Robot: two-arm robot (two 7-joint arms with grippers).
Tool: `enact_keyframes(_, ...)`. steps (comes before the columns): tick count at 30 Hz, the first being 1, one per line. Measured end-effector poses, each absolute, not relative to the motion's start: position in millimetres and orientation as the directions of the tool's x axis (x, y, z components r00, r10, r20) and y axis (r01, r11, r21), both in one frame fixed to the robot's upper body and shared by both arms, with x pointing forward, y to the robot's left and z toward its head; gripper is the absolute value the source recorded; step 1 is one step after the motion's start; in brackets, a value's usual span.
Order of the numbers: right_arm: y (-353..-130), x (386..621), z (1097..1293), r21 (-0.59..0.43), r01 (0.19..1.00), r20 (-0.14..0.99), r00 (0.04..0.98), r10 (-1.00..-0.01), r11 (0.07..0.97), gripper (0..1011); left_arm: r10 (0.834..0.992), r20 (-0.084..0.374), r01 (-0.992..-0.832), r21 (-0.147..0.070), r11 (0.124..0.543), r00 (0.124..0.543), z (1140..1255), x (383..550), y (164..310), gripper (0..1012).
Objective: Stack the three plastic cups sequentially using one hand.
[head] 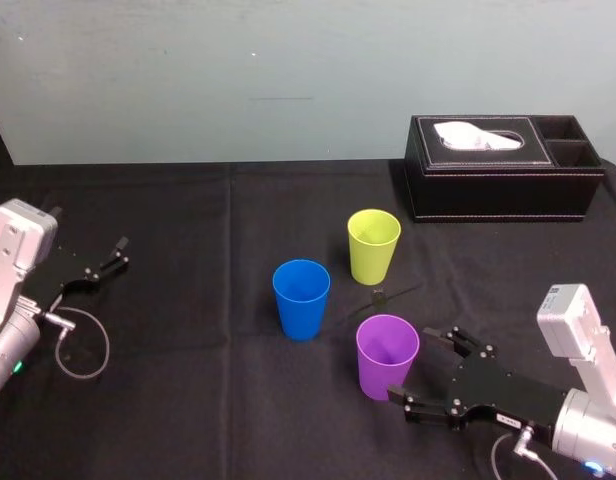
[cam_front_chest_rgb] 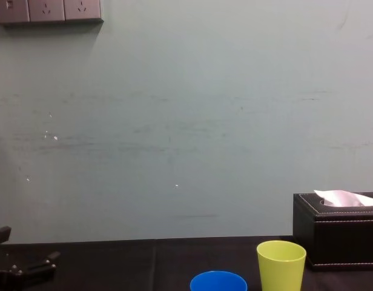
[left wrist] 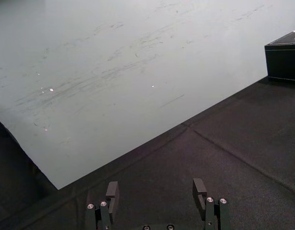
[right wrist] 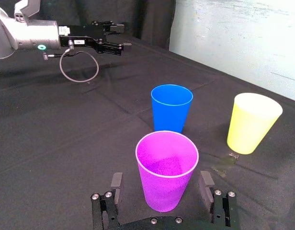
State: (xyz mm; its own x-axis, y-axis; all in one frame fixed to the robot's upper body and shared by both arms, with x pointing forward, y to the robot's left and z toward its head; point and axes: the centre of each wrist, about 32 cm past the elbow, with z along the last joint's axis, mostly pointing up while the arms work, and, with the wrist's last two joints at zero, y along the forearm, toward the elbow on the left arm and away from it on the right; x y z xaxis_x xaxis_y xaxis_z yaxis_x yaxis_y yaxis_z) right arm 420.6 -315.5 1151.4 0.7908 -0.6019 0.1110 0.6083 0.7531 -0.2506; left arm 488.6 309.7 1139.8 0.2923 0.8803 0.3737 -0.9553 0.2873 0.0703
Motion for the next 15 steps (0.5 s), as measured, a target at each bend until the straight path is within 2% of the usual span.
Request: enact_keyframes(15,-305.0,429.2,1147.5,-0.249,0.618,0.085,0.781,-0.618,0.746,1000,0.88,0.374,-0.955,0.07,0.287,0.292,1139.8,488.6,309.7,1010)
